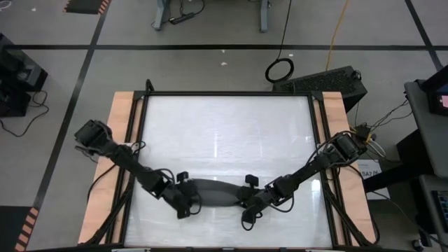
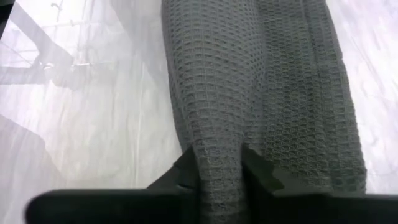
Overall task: Roll towel
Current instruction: Roll the gray towel
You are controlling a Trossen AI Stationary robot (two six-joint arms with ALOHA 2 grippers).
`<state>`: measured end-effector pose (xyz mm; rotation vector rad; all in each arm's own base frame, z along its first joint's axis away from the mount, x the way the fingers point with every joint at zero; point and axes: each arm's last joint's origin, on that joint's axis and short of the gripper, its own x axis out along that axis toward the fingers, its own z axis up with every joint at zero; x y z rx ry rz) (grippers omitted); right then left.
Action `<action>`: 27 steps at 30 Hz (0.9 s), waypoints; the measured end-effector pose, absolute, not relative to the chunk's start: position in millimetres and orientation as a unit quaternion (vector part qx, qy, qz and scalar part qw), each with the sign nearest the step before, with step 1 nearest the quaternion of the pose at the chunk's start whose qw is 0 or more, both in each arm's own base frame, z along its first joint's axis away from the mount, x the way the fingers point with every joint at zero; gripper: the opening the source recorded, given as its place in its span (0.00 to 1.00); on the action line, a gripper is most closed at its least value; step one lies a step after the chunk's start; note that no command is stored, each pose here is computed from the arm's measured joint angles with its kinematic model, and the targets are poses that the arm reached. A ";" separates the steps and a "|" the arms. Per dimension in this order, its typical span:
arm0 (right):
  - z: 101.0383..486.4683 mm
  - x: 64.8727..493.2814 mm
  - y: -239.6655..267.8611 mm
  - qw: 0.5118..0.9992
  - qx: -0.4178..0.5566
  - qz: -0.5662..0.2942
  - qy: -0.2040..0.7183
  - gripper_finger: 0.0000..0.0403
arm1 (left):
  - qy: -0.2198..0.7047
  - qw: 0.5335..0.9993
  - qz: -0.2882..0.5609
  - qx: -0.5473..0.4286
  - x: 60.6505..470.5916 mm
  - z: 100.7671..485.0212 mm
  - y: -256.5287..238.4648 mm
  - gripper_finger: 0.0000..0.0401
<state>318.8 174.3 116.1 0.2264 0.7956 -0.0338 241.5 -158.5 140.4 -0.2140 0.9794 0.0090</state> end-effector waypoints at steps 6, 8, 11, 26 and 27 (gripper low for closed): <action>118.8 319.2 173.8 0.909 0.126 0.008 0.397 0.04 | 0.506 0.844 -0.054 -0.170 249.3 144.5 -147.2 0.11; 122.3 318.6 173.9 0.903 0.142 0.023 0.404 0.04 | 0.511 0.833 -0.083 -0.197 252.0 148.9 -143.8 0.05; 127.5 317.7 173.5 0.895 0.165 0.042 0.413 0.04 | 0.502 0.825 -0.107 -0.238 256.5 157.9 -137.9 0.05; 155.0 327.1 145.4 0.833 0.272 0.178 0.446 0.04 | 0.518 0.767 -0.149 -0.348 275.8 154.9 -108.8 0.11; 154.7 328.0 142.1 0.828 0.274 0.188 0.451 0.04 | 0.519 0.765 -0.150 -0.352 277.9 152.7 -106.5 0.11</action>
